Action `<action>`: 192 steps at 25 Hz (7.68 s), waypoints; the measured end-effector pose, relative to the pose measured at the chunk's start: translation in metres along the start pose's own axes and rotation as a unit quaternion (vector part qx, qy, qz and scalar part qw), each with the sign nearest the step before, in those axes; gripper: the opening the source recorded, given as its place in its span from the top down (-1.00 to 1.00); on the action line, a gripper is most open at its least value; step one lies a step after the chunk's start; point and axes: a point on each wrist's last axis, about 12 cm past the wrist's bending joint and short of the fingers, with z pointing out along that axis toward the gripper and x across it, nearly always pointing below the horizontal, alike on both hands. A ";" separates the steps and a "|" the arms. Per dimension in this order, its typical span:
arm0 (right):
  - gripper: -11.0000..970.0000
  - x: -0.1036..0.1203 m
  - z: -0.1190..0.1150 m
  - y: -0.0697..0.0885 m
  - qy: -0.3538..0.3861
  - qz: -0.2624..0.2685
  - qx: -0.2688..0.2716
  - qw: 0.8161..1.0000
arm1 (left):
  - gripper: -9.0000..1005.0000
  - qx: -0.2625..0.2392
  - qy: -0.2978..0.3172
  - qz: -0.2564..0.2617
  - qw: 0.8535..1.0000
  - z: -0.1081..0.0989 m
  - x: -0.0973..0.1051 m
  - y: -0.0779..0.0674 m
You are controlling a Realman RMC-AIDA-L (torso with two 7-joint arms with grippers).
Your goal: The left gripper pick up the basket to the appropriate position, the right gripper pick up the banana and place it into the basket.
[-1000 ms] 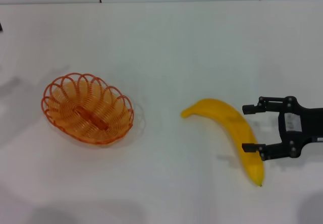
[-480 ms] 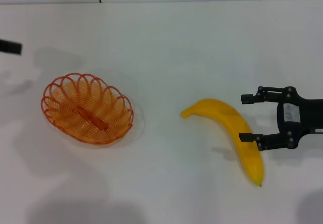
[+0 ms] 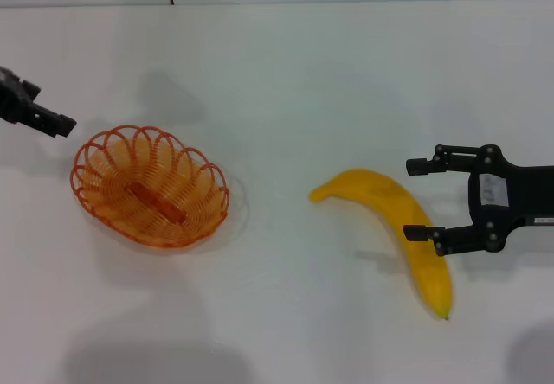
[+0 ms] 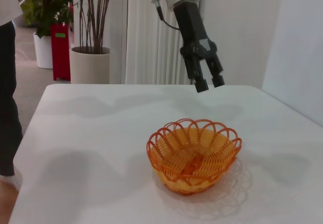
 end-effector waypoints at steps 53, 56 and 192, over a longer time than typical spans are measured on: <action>-0.72 0.000 0.002 -0.002 0.006 0.004 -0.001 1.000 | -0.55 -0.009 0.047 -0.018 0.999 0.068 -0.012 -0.022; -0.72 0.000 0.002 -0.002 0.006 0.004 -0.001 1.000 | -0.48 -0.013 0.049 -0.020 0.999 0.071 -0.013 -0.022; -0.72 0.001 0.000 -0.001 0.004 0.006 0.005 1.000 | 0.86 0.264 -0.009 -0.345 0.901 0.106 0.003 -0.089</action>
